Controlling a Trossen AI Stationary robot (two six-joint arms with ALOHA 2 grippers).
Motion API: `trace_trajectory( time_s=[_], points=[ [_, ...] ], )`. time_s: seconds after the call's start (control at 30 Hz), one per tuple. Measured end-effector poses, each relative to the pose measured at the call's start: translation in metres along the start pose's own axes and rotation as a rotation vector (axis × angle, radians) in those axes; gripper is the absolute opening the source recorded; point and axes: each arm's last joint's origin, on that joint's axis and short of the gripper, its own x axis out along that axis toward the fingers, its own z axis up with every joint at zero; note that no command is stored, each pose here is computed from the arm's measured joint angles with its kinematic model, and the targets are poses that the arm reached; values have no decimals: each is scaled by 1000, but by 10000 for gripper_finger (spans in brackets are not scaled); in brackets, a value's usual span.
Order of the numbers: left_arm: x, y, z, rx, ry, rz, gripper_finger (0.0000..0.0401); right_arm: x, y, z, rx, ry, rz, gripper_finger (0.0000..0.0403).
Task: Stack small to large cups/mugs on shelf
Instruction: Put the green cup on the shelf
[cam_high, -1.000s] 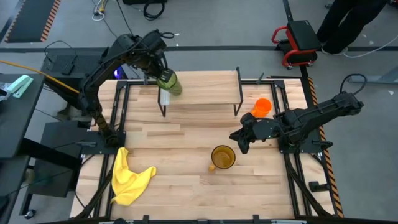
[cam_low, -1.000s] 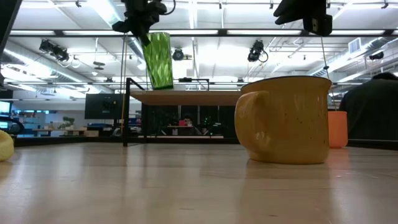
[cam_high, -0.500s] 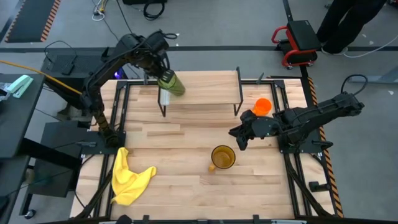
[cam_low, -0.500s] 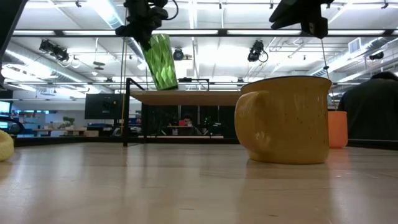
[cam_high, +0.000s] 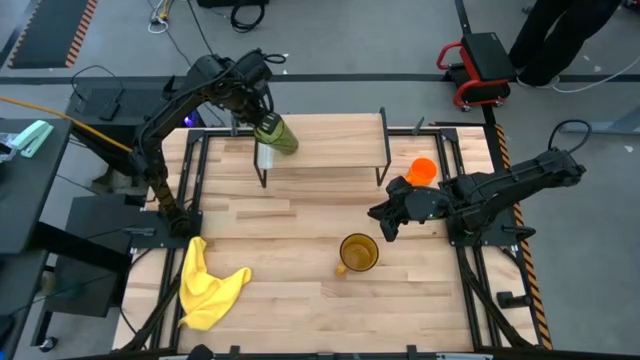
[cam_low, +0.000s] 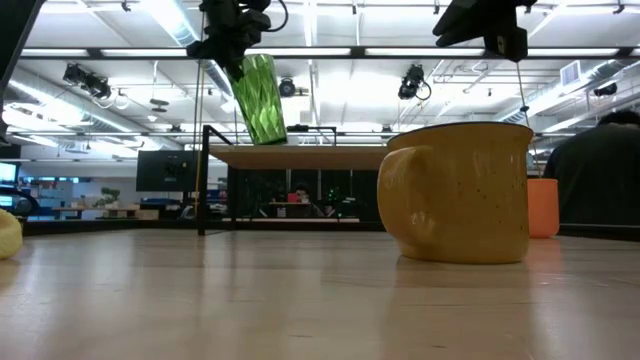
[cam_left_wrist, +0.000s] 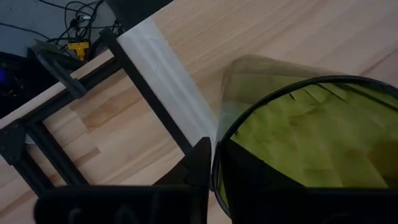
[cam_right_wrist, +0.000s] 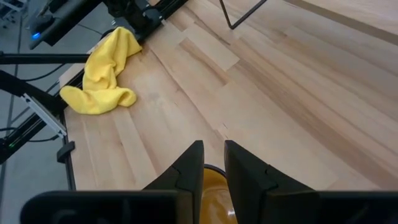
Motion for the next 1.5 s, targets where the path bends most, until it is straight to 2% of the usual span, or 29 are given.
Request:
trace_trajectory(
  time_s=[0.17, 0.47, 0.77, 1.0, 1.2, 1.4, 1.5],
  points=[
    [-4, 0, 0, 0, -14, -5, 60, 0, 0, 0, 0, 0, 0, 71],
    [-36, 1, 3, 1, -144, -23, 76, 0, 0, 0, -2, 0, 0, 71],
    [-38, 1, 2, 1, -151, -35, 74, 0, 0, 0, -4, 0, -1, 71],
    [-63, -6, -17, 55, -191, -120, 69, 2, -1, 8, 29, -53, 5, 71],
    [-95, -3, -42, 56, -298, -95, 57, 2, -5, 42, 51, -185, 50, 71],
    [-117, -4, -63, 48, -379, -77, 50, -25, -19, 108, 23, -387, -12, 70],
    [-121, -7, -68, 67, -398, -64, 52, -29, -34, 137, 20, -405, -24, 66]
  ],
)
